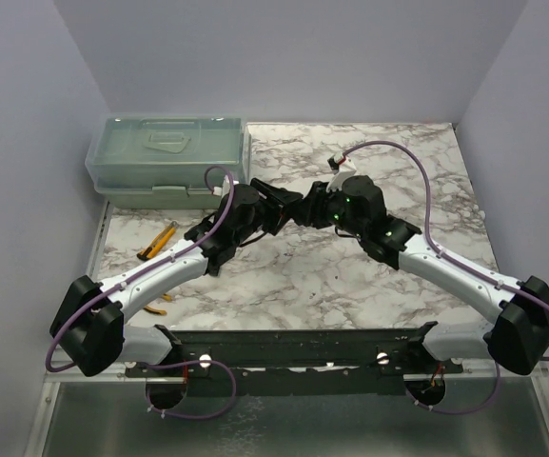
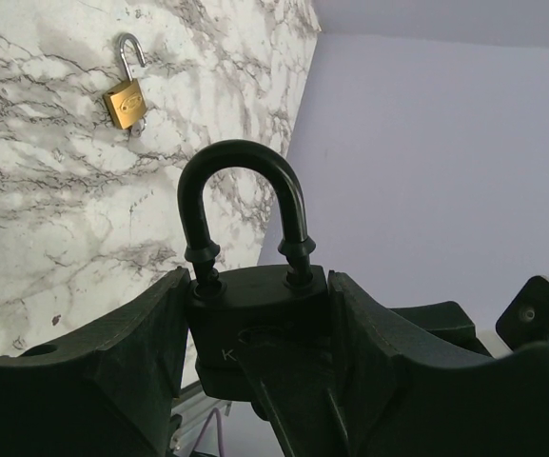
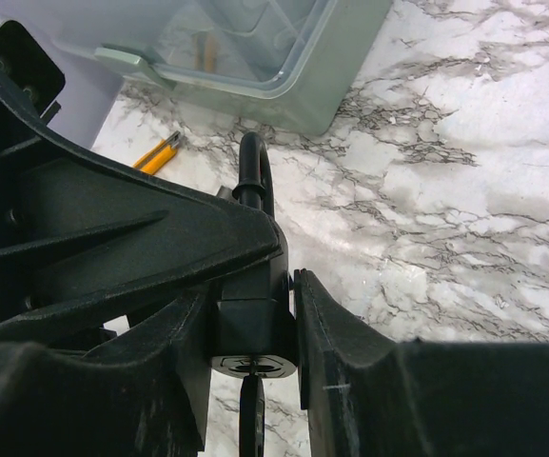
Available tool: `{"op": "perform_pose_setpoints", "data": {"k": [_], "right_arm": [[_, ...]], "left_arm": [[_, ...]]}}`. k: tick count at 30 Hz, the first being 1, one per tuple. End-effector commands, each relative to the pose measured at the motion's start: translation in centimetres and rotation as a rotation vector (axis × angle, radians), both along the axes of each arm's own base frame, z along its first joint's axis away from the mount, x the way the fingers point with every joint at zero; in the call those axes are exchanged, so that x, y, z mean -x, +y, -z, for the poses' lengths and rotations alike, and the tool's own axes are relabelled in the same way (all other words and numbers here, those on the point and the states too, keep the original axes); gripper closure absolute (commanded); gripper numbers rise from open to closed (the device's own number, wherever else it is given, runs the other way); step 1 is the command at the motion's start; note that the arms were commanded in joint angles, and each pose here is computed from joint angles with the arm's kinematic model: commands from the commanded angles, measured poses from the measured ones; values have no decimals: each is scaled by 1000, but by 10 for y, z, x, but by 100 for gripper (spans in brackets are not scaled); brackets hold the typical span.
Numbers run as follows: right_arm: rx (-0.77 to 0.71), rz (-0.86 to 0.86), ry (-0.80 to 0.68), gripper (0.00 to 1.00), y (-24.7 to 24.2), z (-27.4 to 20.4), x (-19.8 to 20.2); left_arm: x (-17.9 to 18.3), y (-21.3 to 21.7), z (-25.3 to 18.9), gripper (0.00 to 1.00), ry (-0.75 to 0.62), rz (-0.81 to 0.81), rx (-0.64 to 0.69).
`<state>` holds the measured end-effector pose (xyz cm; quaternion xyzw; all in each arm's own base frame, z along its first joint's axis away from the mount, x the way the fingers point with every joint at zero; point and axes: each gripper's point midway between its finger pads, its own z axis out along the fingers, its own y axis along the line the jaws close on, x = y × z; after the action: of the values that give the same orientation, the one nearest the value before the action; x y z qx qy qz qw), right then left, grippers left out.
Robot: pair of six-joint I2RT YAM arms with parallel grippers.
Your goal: Unlock with the key
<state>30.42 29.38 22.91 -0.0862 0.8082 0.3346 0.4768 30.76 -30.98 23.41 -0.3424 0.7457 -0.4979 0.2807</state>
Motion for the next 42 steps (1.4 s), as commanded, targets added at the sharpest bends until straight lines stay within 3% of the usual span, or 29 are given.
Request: {"op": "perform_pose_setpoints", "data": {"k": [1,3,5,6,8,9,12,20,27,42], "right_arm": [[-25,24,-39,93,0,-12,-5],[-31,6,-51,99,1,-15,-3],[-38,-5,-67,100,1,-20,-1],[-44,-28,-73,100,3,-23,3],[-50,-45,-87,100,3,-28,6],[-53,-48,-90,100,2,-30,8],[-65,-33,-99,100,-3,-38,11],[-110,-50,-100,100,-10,-56,26],[-191,-159,-109,100,-4,-76,52],[-264,-295,-152,100,5,-96,77]], "left_arm": [[-4,-8,-47,100,-100,15,112],[-3,-9,-46,93,-108,25,100],[0,-9,-45,78,-121,39,85],[1,-8,-45,69,-127,42,79],[4,-3,-43,37,-138,44,64],[6,0,-42,26,-143,40,58],[9,9,-38,10,-153,32,26],[18,34,-51,10,-293,6,-26],[28,43,-69,13,-424,9,15],[29,27,-71,30,-436,69,70]]}}
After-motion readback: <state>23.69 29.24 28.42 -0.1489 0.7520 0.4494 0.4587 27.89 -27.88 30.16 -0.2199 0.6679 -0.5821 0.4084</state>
